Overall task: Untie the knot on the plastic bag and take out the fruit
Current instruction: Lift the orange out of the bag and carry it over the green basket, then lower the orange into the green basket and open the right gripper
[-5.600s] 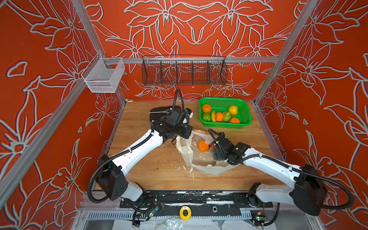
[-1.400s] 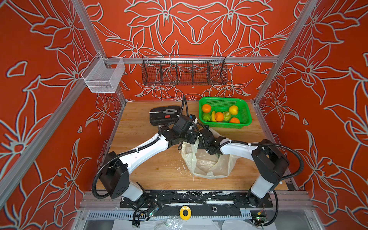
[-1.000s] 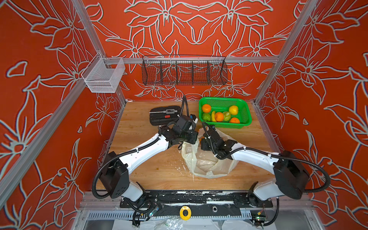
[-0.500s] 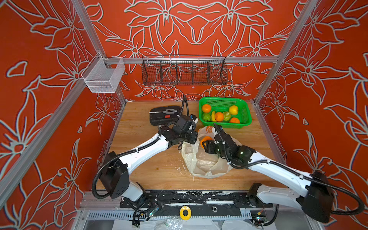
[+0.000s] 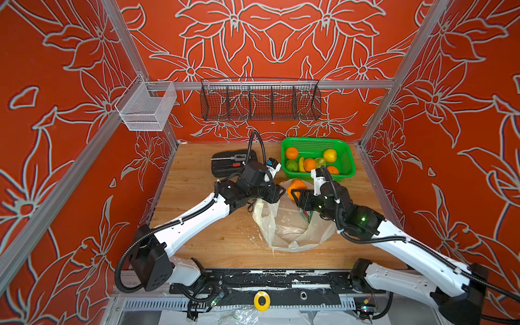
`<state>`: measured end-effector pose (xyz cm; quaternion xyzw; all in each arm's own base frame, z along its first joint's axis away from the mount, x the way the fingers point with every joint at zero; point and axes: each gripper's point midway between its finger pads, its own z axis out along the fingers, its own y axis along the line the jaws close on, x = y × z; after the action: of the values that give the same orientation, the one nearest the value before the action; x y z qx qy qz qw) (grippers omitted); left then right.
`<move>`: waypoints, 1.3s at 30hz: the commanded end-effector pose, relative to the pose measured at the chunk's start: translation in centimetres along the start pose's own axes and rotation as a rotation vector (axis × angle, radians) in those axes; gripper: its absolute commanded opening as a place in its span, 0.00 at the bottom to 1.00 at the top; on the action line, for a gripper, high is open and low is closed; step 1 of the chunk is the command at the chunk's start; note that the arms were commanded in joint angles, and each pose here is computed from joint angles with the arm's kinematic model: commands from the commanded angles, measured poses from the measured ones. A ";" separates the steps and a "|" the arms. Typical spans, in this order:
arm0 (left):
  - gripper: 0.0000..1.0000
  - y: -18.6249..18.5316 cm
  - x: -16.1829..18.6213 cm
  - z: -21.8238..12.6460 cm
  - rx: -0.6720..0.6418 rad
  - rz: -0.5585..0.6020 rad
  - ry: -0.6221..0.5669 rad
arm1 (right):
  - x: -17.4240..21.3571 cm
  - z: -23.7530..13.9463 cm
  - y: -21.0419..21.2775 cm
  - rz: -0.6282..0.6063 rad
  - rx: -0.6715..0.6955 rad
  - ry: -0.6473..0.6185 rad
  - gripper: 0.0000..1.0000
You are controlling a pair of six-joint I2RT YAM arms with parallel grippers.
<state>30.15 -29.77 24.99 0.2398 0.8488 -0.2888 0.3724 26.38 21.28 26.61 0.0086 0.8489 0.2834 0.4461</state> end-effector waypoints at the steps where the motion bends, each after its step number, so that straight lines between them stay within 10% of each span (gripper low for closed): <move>1: 0.64 -1.2 -0.6 -1.0 0.052 0.044 -0.040 | -3.1 -1.3 0.6 0.021 -0.009 -0.088 0.61; 10: 0.99 -3.2 -1.8 -3.0 0.132 0.141 -0.081 | -7.9 -0.1 -3.5 0.201 0.054 -0.163 0.61; 27: 0.98 -0.9 -9.4 -2.7 -0.057 0.121 -0.126 | -11.9 9.0 -16.4 0.545 0.241 0.004 0.59; 39: 0.98 -0.8 -10.5 -3.3 0.069 0.120 -0.078 | -14.0 17.1 -20.7 0.640 0.349 0.081 0.60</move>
<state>35.04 -29.54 36.35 0.2620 0.8069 -0.2893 0.4434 51.51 8.50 19.85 0.3203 0.8575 0.2664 0.3019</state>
